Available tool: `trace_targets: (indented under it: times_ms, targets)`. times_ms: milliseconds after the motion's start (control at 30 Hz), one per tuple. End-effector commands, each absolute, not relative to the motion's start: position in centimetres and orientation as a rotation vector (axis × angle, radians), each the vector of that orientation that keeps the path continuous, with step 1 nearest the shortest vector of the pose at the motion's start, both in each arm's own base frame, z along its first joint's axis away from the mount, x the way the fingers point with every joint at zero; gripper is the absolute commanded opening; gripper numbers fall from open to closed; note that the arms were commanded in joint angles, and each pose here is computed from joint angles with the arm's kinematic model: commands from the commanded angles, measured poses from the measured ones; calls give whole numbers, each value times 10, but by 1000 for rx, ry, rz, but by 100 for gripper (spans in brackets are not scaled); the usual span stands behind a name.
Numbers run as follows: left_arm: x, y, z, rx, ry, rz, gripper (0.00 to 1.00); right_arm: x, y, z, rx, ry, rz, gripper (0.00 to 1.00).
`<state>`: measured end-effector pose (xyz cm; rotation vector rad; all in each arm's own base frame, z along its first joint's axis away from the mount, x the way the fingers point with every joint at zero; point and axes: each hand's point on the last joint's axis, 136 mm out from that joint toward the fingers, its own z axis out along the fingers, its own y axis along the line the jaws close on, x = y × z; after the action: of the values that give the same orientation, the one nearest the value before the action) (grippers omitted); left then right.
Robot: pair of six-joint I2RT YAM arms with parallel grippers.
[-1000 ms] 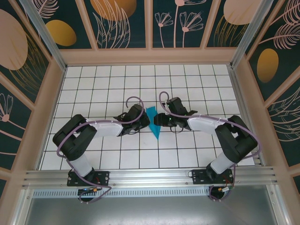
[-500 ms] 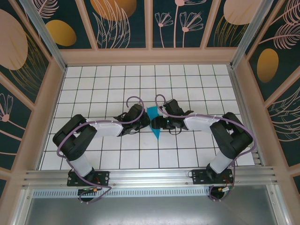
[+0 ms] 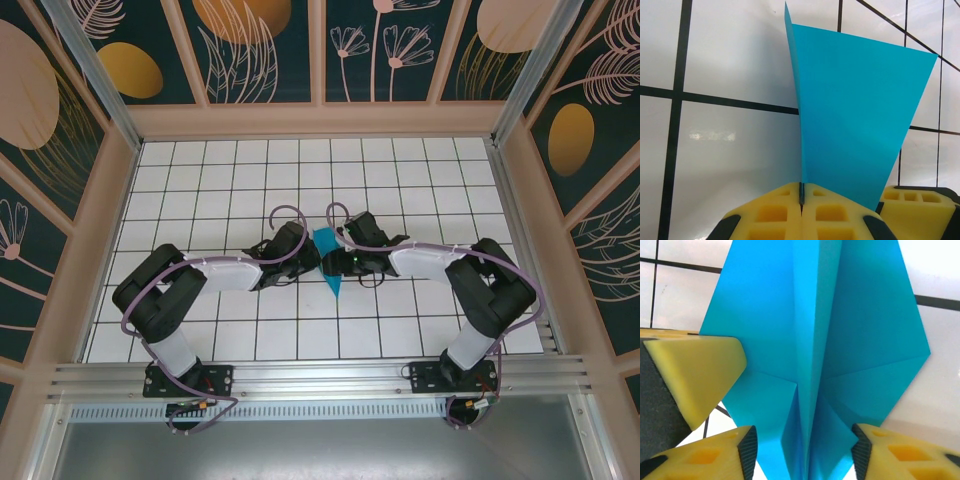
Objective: Fold a paper plane with a square sheet of paper (pick it up from the middle)
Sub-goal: Move a paper plane to the center of the table.
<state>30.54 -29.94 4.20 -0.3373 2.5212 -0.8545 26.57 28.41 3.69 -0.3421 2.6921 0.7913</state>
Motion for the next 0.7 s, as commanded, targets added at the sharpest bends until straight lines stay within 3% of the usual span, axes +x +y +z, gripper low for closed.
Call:
trace_targets:
  times_ms: [0,233,300,467,667]
  targets:
    - [309,-301,49,-344,2515,-878,0,264,291,39,-379,2689,813,48]
    - [309,-301,49,-343,2514,-879,0,267,290,28,-352,2732,760,36]
    - [309,-301,51,-344,2512,-878,1,269,288,28,-334,2736,741,28]
    - [313,-293,61,-348,2491,-829,20,280,278,35,-278,2713,647,8]
    - [320,-268,76,-387,2452,-704,52,291,248,46,-212,2690,409,6]
